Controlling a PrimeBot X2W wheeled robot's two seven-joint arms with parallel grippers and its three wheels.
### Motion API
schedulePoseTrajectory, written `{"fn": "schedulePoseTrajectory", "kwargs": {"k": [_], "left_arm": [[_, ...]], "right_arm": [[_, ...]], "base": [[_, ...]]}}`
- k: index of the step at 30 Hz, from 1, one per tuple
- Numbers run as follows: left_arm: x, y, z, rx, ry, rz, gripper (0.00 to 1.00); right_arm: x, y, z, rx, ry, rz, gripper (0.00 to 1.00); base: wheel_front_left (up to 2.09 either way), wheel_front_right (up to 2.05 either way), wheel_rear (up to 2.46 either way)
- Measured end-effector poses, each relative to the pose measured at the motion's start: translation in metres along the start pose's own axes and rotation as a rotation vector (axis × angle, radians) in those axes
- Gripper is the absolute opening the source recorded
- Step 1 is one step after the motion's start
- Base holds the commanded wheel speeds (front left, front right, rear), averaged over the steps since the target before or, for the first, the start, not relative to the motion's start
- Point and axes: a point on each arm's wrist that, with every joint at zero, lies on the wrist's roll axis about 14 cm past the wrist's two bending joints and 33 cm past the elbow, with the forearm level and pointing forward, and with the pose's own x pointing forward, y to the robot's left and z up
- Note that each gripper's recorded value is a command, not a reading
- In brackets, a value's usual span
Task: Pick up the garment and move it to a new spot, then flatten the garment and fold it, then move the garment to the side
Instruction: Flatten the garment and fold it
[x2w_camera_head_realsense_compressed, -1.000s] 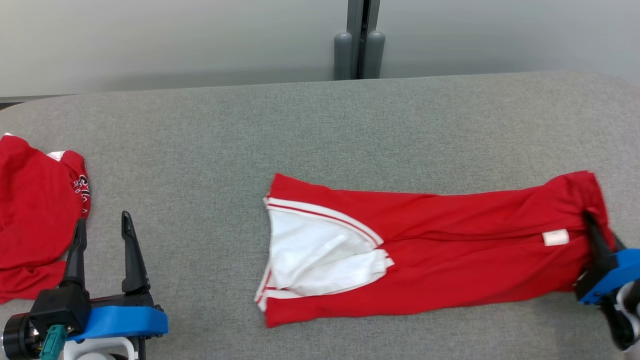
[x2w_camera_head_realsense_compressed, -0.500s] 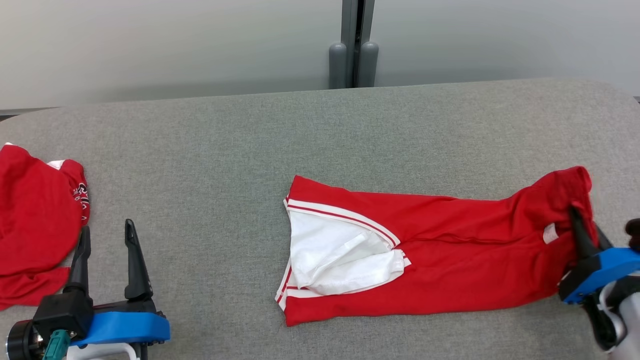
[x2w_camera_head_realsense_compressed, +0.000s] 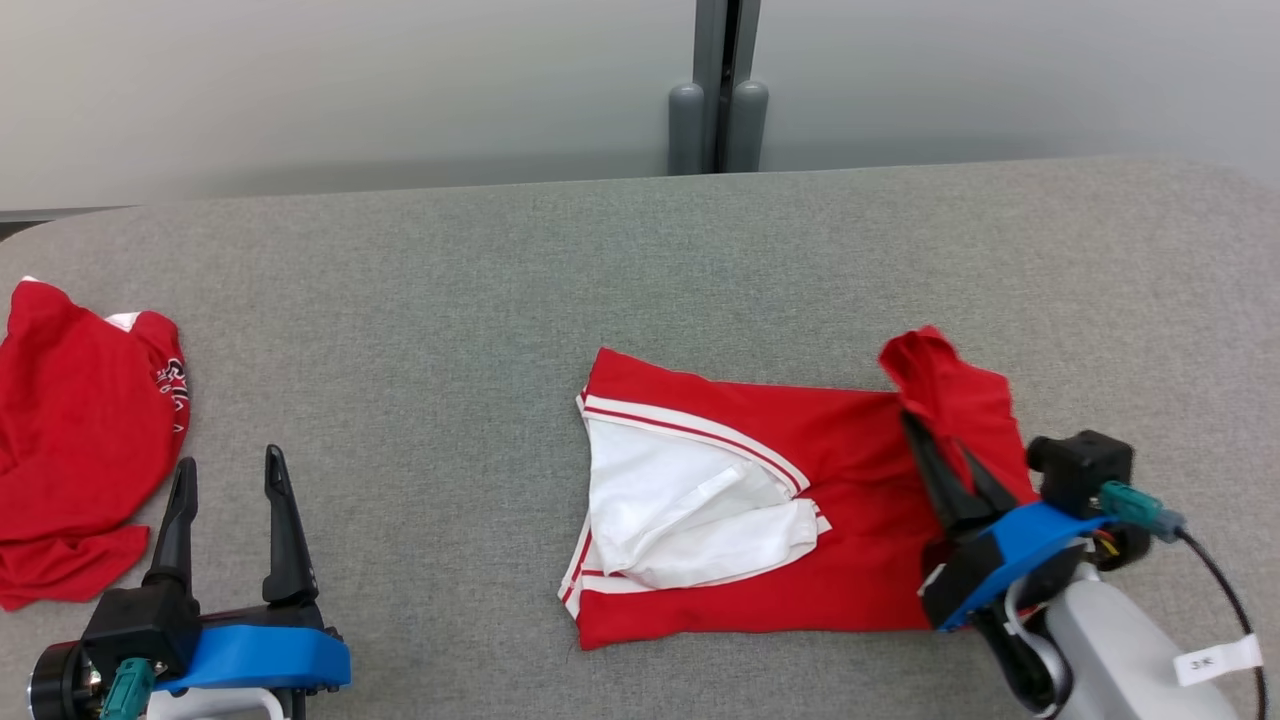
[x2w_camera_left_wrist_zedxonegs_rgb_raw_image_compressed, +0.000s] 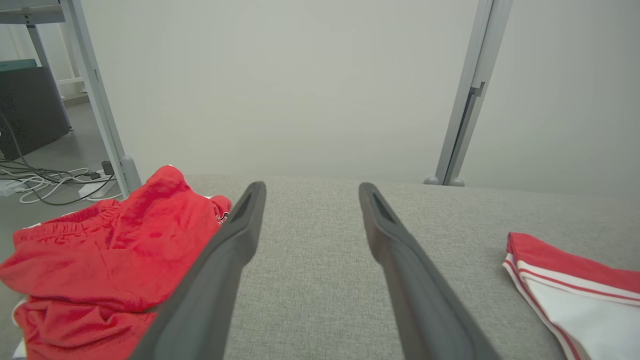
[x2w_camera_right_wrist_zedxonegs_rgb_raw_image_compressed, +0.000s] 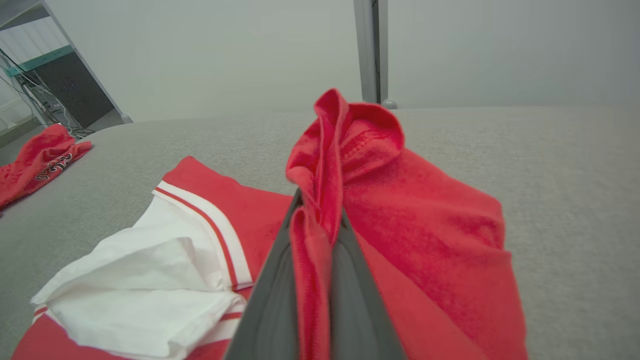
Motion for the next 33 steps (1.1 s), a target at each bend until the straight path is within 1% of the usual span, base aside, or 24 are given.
{"fn": "schedulePoseTrajectory", "kwargs": {"k": [11, 15, 20, 26, 27, 28, 30, 33], "left_arm": [[0.002, 0.006, -0.003, -0.009, 0.01, 0.018, 1.0], [0.004, 0.009, -0.004, -0.014, 0.012, 0.025, 1.0], [0.005, 0.01, -0.007, -0.019, 0.02, 0.031, 1.0], [0.006, 0.012, -0.008, -0.025, 0.024, 0.04, 1.0], [0.006, 0.012, -0.009, -0.024, 0.025, 0.042, 1.0], [0.007, 0.012, -0.009, -0.024, 0.025, 0.043, 1.0], [0.008, 0.011, -0.01, -0.028, 0.027, 0.04, 1.0], [0.01, 0.007, -0.01, -0.034, 0.026, 0.03, 1.0]], "right_arm": [[0.03, 0.095, 0.002, 0.054, -0.005, 0.229, 0.0], [0.039, 0.124, 0.001, 0.062, 0.003, 0.3, 0.0], [0.05, 0.149, -0.005, 0.07, 0.026, 0.361, 0.0], [0.054, 0.157, -0.018, 0.094, 0.062, 0.371, 0.0], [0.054, 0.158, -0.02, 0.095, 0.069, 0.371, 0.3], [0.054, 0.157, -0.022, 0.098, 0.075, 0.369, 1.0], [0.054, 0.155, -0.023, 0.102, 0.077, 0.361, 1.0], [0.057, 0.152, -0.014, 0.099, 0.047, 0.353, 1.0]], "base": [[0.0, 0.0, 0.0], [0.0, 0.0, 0.0], [0.0, 0.0, 0.0], [0.0, 0.0, 0.0], [0.0, 0.0, 0.0], [0.0, 0.0, 0.0], [0.0, 0.0, 0.0], [0.0, 0.0, 0.0]]}}
